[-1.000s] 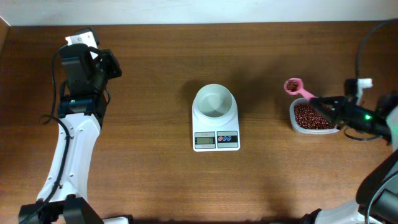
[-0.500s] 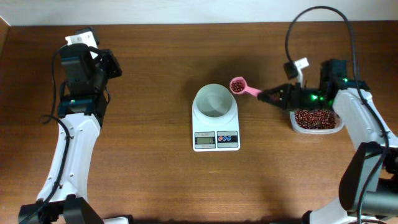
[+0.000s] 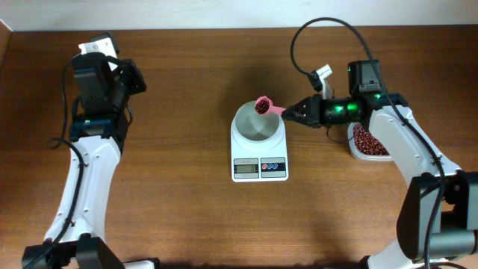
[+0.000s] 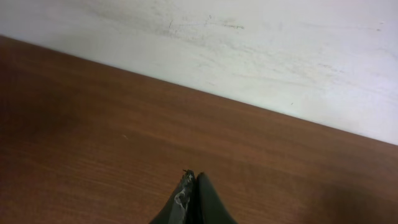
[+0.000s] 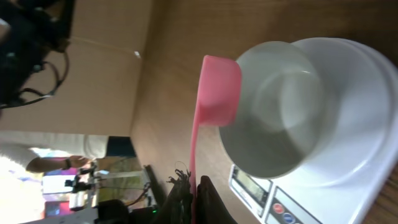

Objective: Scoop item into bowl and weigh 50g on scale
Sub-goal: 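Lift the filled scoop and carry it over the white bowl, then tip the scoop to pour beans into the bowl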

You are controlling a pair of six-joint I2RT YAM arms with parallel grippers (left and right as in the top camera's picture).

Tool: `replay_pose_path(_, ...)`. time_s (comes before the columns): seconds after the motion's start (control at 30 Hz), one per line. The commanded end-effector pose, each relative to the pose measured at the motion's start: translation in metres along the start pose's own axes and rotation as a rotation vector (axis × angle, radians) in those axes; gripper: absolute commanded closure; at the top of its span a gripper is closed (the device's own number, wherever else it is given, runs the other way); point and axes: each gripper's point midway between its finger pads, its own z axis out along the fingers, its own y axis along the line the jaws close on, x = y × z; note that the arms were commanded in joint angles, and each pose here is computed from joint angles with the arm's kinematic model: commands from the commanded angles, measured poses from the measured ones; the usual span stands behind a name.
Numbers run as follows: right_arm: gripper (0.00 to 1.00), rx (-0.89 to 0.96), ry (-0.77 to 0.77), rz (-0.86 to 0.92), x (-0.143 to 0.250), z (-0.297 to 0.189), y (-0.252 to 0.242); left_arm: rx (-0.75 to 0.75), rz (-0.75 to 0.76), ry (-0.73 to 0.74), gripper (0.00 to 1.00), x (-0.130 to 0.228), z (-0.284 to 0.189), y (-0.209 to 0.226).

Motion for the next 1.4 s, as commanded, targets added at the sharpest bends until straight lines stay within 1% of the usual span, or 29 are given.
replay_pose_path(0.0,0.96,0.054,-0.003,-0.014,-0.003,0.005,-0.005,0.012,0.006,-0.006,0.96,-0.004,0.000,-0.002)
replay_pose_path(0.1,0.96,0.058,-0.019,-0.038,-0.012,0.002,0.001,0.011,0.006,-0.003,0.95,-0.002,0.002,-0.002)
replay_pose_path(0.2,0.96,0.119,-0.038,-0.058,-0.028,-0.008,0.010,0.008,0.006,0.013,0.94,0.003,0.005,-0.001)
replay_pose_path(0.27,0.96,0.125,-0.026,-0.082,-0.030,-0.008,0.018,0.007,0.006,0.021,0.94,0.005,0.007,0.000)
replay_pose_path(0.33,0.96,0.145,0.021,-0.096,-0.019,-0.001,0.023,0.006,0.006,0.024,0.90,0.006,0.008,0.000)
replay_pose_path(0.37,0.96,0.180,0.047,-0.100,-0.012,0.004,0.020,0.006,0.006,0.023,0.84,0.006,0.008,0.000)
replay_pose_path(0.47,0.96,0.276,0.112,-0.116,0.005,0.009,0.008,0.005,0.006,0.023,0.83,0.006,0.008,0.000)
replay_pose_path(0.5,0.96,0.286,0.136,-0.127,0.011,0.010,0.007,0.003,0.006,0.023,0.79,0.006,0.008,0.000)
replay_pose_path(0.53,0.96,0.294,0.149,-0.134,0.015,0.009,0.006,0.002,0.006,0.022,0.73,0.006,0.008,0.000)
replay_pose_path(0.57,0.96,0.319,0.154,-0.137,0.016,0.007,0.002,0.002,0.005,0.022,0.71,0.006,0.008,0.001)
replay_pose_path(0.6,0.96,0.338,0.151,-0.142,0.014,0.006,-0.001,0.002,0.005,0.022,0.66,0.006,0.008,0.001)
replay_pose_path(0.67,0.96,0.351,0.148,-0.147,0.013,0.005,-0.002,0.021,0.001,0.024,0.37,0.005,0.007,0.000)
replay_pose_path(0.7,0.96,0.357,0.148,-0.155,0.012,0.004,-0.002,0.046,-0.003,0.028,0.29,0.006,0.007,-0.002)
replay_pose_path(0.73,0.96,0.360,0.152,-0.173,0.011,0.003,-0.001,0.095,-0.012,0.034,0.24,0.005,0.006,-0.004)
replay_pose_path(0.77,0.96,0.383,0.152,-0.174,0.010,0.000,-0.002,0.125,-0.019,0.035,0.22,0.003,0.005,-0.005)
replay_pose_path(0.8,0.96,0.401,0.157,-0.193,0.008,-0.003,-0.001,0.154,-0.027,0.034,0.13,0.001,0.004,-0.004)
replay_pose_path(0.83,0.96,0.417,0.160,-0.205,0.007,-0.006,-0.001,0.167,-0.034,0.032,0.01,-0.002,0.002,-0.001)
replay_pose_path(0.93,0.96,0.440,0.154,-0.237,-0.001,-0.012,0.006,0.146,-0.125,0.032,0.01,-0.005,0.001,0.016)
replay_pose_path(1.0,0.96,0.446,0.164,-0.282,-0.002,-0.010,0.013,0.096,-0.127,0.022,0.01,-0.006,0.002,0.027)
replay_pose_path(1.03,0.96,0.477,0.172,-0.292,-0.001,-0.010,0.012,0.068,-0.127,0.018,0.01,-0.007,0.003,0.032)
replay_pose_path(1.1,0.96,0.570,0.203,-0.340,0.002,-0.007,0.007,0.056,-0.127,0.015,0.01,-0.007,0.003,0.034)
replay_pose_path(1.23,0.96,0.655,0.259,-0.445,0.011,0.005,0.008,0.055,-0.128,0.020,0.01,-0.006,0.003,0.034)
replay_pose_path(1.37,0.96,0.723,0.277,-0.516,0.011,0.009,0.007,0.039,-0.143,0.109,0.01,0.016,0.001,0.036)
